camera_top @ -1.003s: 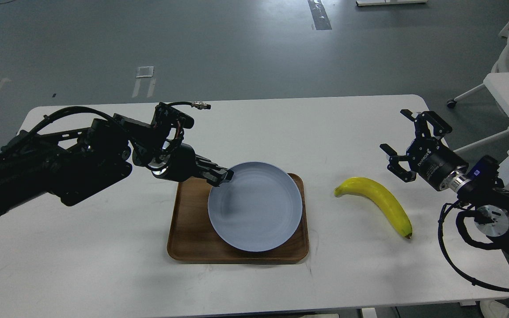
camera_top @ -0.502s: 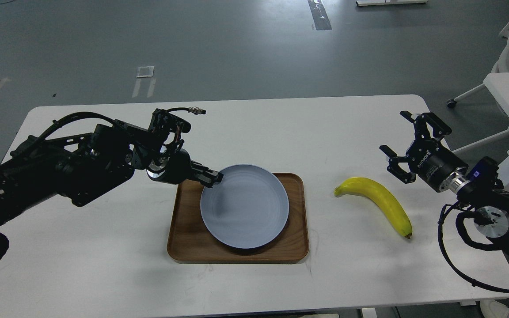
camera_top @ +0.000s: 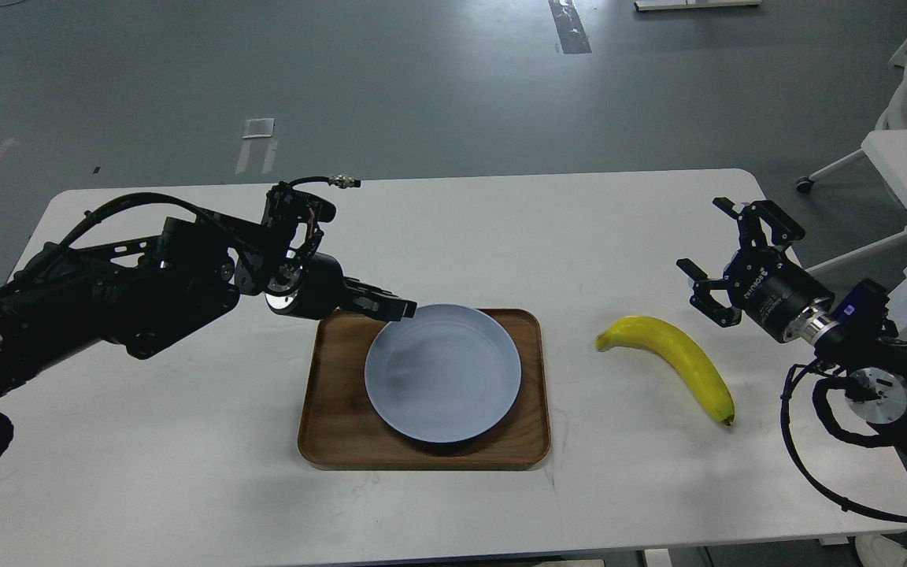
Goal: Place banana on plate with both arms
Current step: 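Release the plate and raise the left gripper away from the tray, then reach the right gripper down to the yellow banana and grasp it, then lift the banana and carry it over the plate with the right gripper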
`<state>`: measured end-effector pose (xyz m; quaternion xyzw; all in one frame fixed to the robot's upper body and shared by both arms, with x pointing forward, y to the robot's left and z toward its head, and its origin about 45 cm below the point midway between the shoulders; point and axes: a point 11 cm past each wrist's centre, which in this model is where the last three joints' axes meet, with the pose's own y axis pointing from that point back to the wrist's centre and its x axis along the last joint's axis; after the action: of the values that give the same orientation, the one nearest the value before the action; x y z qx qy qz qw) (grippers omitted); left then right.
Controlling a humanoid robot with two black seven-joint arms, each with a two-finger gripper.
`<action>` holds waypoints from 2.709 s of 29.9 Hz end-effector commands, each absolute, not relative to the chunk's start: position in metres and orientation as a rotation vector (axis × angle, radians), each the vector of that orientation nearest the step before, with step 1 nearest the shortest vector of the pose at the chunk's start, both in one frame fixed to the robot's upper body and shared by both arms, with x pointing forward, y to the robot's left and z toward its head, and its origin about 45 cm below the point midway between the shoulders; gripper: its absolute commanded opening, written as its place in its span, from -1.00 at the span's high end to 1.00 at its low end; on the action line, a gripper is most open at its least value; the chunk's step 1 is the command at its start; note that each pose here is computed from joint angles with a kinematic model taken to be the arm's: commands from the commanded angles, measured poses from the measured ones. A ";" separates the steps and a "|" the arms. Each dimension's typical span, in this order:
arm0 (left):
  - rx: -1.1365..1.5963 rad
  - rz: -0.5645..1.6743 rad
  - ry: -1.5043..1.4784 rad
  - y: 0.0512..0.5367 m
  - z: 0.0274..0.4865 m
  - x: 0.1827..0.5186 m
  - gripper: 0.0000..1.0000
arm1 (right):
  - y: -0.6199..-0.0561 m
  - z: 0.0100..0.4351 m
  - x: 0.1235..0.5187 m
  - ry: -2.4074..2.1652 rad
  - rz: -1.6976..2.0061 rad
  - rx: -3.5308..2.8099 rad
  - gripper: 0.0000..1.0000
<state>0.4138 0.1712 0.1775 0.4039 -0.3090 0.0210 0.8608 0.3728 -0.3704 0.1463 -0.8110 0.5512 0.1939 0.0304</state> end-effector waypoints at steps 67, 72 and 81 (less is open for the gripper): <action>-0.245 1.043 0.250 0.289 0.248 0.464 -0.96 | -0.315 0.146 0.383 -0.593 -1.637 -4.087 0.11; -0.244 1.044 0.244 0.292 0.251 0.463 -0.96 | -0.320 0.145 0.381 -0.632 -1.640 -4.096 0.64; -0.242 1.048 0.237 0.296 0.253 0.463 -0.96 | -0.304 0.187 0.405 -0.457 -1.784 -4.019 0.90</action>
<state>0.4629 0.2940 0.2526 -0.1154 0.1135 0.4965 0.8528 0.3921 -0.3151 0.1639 -0.7252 -0.1011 -0.3058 -0.6085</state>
